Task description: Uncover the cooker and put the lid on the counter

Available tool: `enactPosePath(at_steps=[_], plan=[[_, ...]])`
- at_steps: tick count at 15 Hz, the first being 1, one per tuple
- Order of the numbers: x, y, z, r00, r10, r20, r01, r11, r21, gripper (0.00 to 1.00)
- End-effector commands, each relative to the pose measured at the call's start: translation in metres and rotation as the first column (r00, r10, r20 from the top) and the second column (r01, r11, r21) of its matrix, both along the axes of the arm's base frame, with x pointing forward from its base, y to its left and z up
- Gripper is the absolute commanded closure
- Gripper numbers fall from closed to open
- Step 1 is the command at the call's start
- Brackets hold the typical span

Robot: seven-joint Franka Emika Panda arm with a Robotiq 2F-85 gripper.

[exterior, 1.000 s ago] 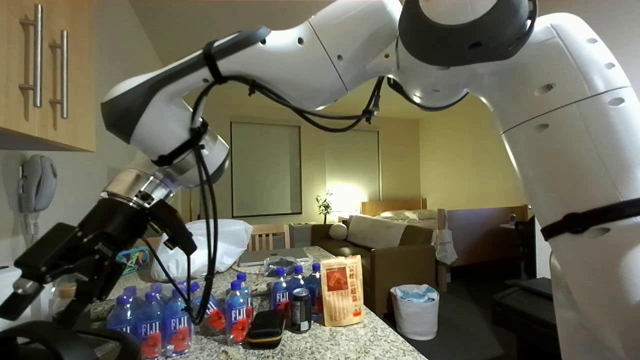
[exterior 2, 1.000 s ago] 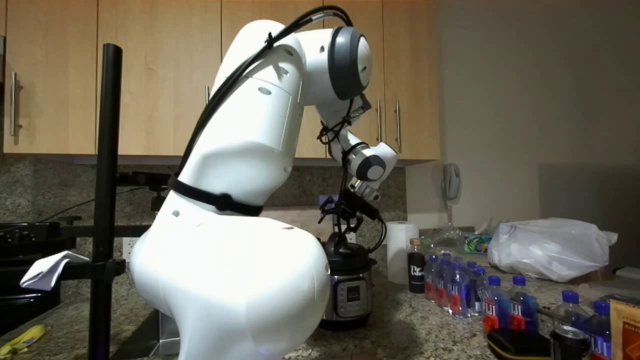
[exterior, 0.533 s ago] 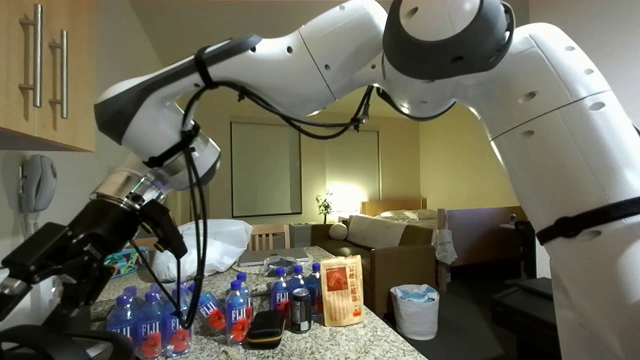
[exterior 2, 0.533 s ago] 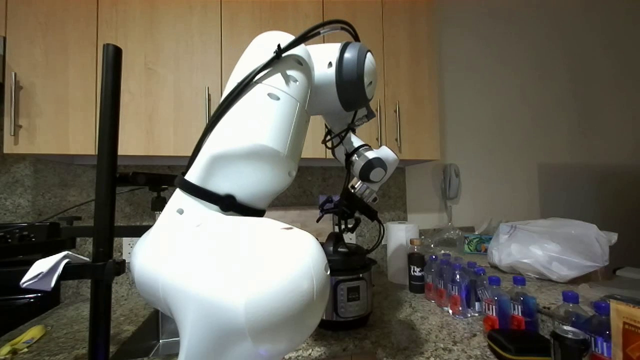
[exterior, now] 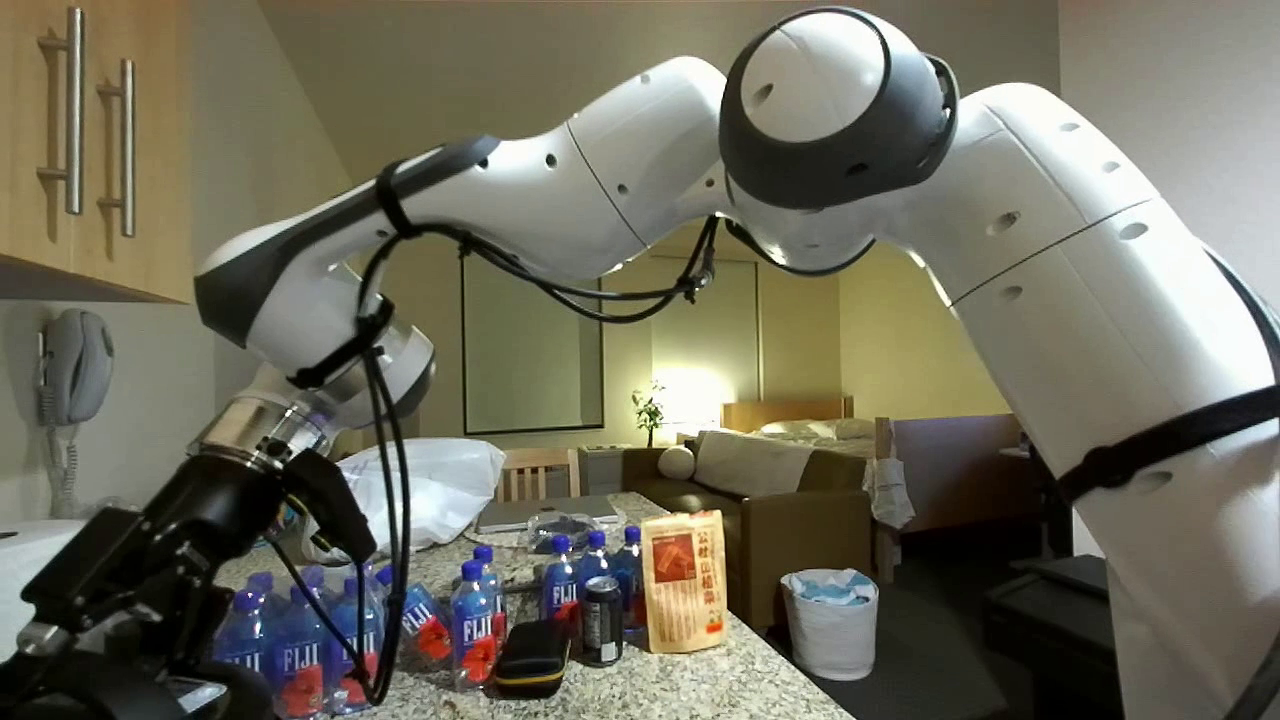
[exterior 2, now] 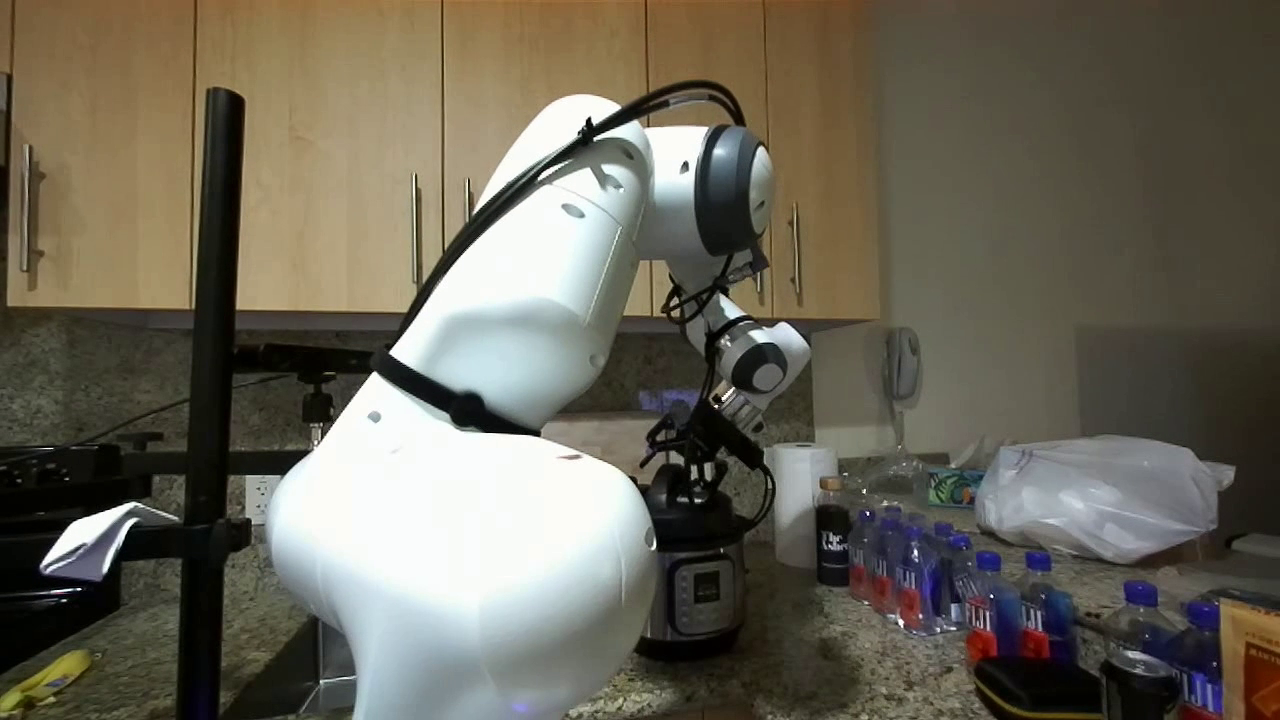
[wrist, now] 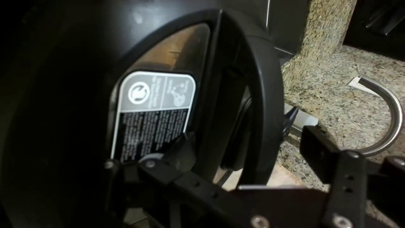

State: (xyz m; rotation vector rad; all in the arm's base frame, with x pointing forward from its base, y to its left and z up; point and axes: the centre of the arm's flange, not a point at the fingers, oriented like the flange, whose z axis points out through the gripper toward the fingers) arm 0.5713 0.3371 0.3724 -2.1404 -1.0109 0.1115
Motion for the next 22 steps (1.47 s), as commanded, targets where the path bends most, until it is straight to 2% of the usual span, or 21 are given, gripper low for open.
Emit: enactPosePath(at_steps=[1, 9, 13, 16, 22], plan=[[0.002, 0.001, -0.002, 0.999, 0.03, -0.017, -0.03, 0.999, 0.037, 0.41], [0.0, 0.016, 0.006, 0.998, 0.059, -0.019, -0.058, 0.997, 0.054, 0.94], [-0.001, 0.017, 0.004, 0.997, 0.068, -0.021, -0.067, 0.996, 0.062, 0.99], [-0.001, 0.016, 0.008, 0.998, 0.058, -0.014, -0.057, 0.996, 0.065, 0.95], [-0.009, 0.013, 0.019, 0.998, 0.058, 0.008, -0.058, 0.997, 0.052, 0.96]])
